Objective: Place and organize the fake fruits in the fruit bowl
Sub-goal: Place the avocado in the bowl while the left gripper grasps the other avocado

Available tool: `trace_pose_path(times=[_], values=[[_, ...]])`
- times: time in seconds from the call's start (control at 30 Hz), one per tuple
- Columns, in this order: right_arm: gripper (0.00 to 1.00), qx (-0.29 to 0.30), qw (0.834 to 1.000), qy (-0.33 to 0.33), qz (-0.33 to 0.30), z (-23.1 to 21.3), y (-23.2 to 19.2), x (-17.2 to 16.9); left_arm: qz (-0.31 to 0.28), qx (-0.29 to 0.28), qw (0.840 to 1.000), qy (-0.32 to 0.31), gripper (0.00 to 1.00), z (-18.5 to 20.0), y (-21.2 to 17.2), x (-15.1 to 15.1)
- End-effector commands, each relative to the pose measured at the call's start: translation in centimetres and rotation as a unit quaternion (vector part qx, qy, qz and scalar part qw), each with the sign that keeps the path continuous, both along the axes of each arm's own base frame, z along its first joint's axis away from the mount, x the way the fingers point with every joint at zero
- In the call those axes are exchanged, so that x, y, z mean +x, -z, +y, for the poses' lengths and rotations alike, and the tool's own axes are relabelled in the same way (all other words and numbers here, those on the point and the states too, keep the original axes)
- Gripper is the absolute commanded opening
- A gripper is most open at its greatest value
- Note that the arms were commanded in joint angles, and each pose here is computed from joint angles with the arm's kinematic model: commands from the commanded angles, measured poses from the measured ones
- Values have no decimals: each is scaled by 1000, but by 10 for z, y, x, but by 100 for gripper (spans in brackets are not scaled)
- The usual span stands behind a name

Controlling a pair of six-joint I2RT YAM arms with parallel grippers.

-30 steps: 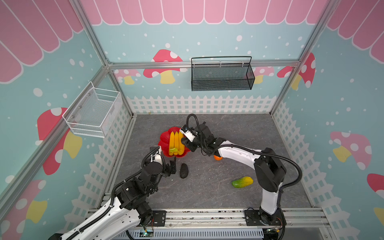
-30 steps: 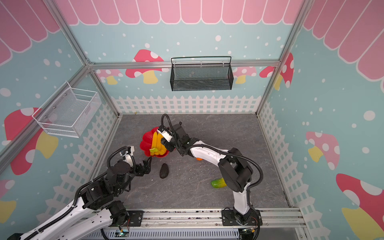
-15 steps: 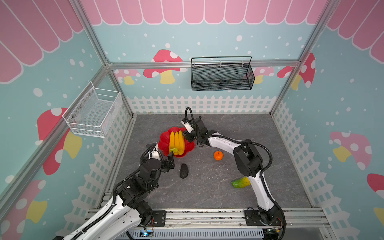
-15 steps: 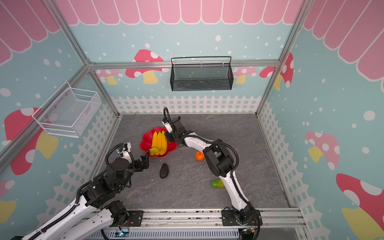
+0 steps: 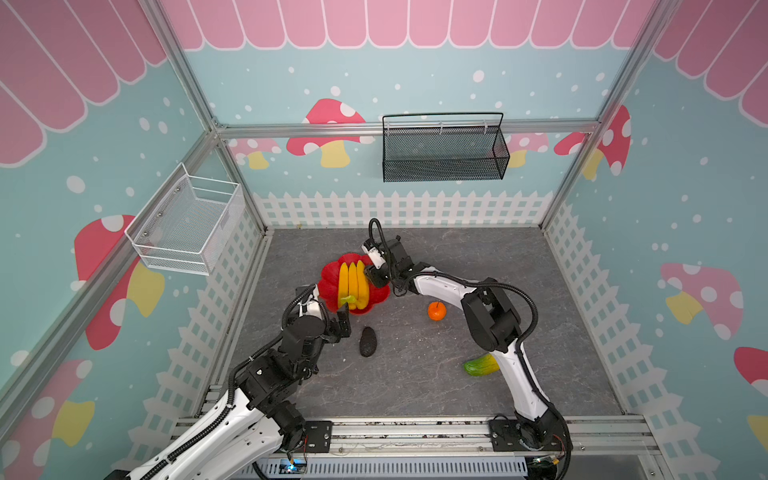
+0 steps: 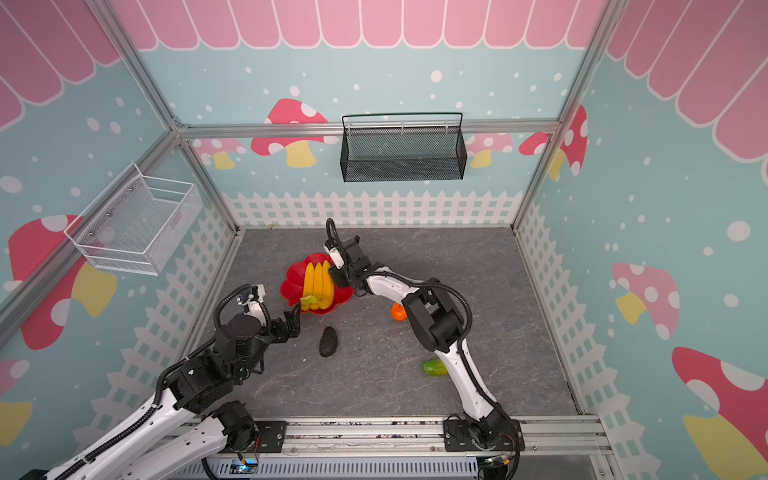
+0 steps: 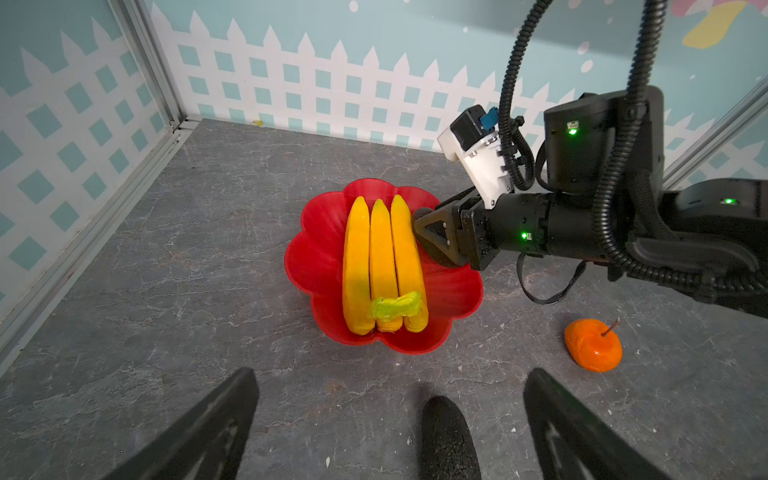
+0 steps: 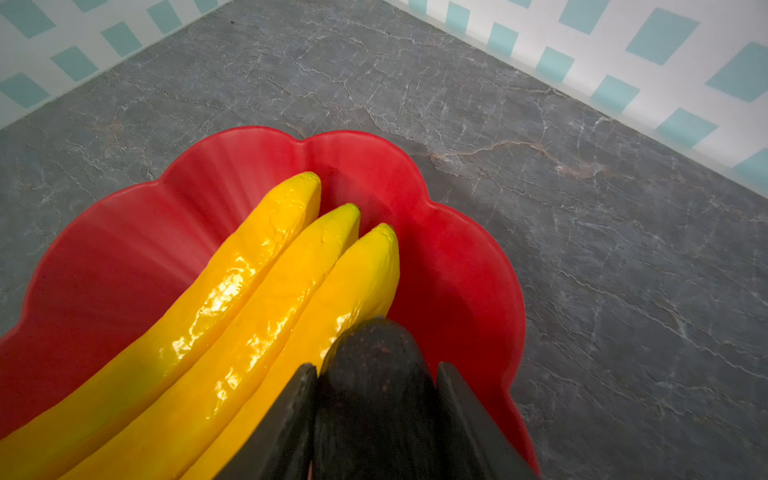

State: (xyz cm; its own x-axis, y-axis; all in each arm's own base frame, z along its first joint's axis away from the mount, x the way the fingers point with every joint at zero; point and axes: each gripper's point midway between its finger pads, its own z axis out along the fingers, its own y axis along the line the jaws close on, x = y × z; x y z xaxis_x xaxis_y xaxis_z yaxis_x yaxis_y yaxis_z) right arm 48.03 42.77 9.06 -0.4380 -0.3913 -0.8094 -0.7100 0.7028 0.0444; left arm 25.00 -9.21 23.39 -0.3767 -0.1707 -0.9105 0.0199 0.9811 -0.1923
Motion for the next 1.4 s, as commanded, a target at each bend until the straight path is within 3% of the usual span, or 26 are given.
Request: trace_pose_path(times=[0.0,0.2,0.37,0.57,0.73,0.87,0.97,1.17,1.37], values=[[53,2,1000,-1,-1,6,2,2,-1,-15,1000,-4,100,2,-1,-2],[69,5,1000,-1,-8,6,-4,4,3,-12,1000,-4,100,3,2,-3],[72,11,999,6,-29,4,-26,7,24,-6,1000,9,100,-3,12,-3],[76,23,997,31,-67,-23,-73,-7,103,8,992,69,96,-30,49,-6],[85,53,996,44,-63,-74,-101,-53,169,-3,980,107,83,-54,80,-13],[89,59,998,20,-17,-110,-77,-113,207,12,971,121,78,-69,107,-16],[100,58,998,-4,26,-127,-50,-154,222,8,966,136,74,-85,121,-13],[98,74,995,-50,44,-149,-29,-212,250,13,962,113,69,-89,150,-7],[98,77,992,-99,25,-148,-27,-228,270,16,956,111,68,-96,171,-6]])
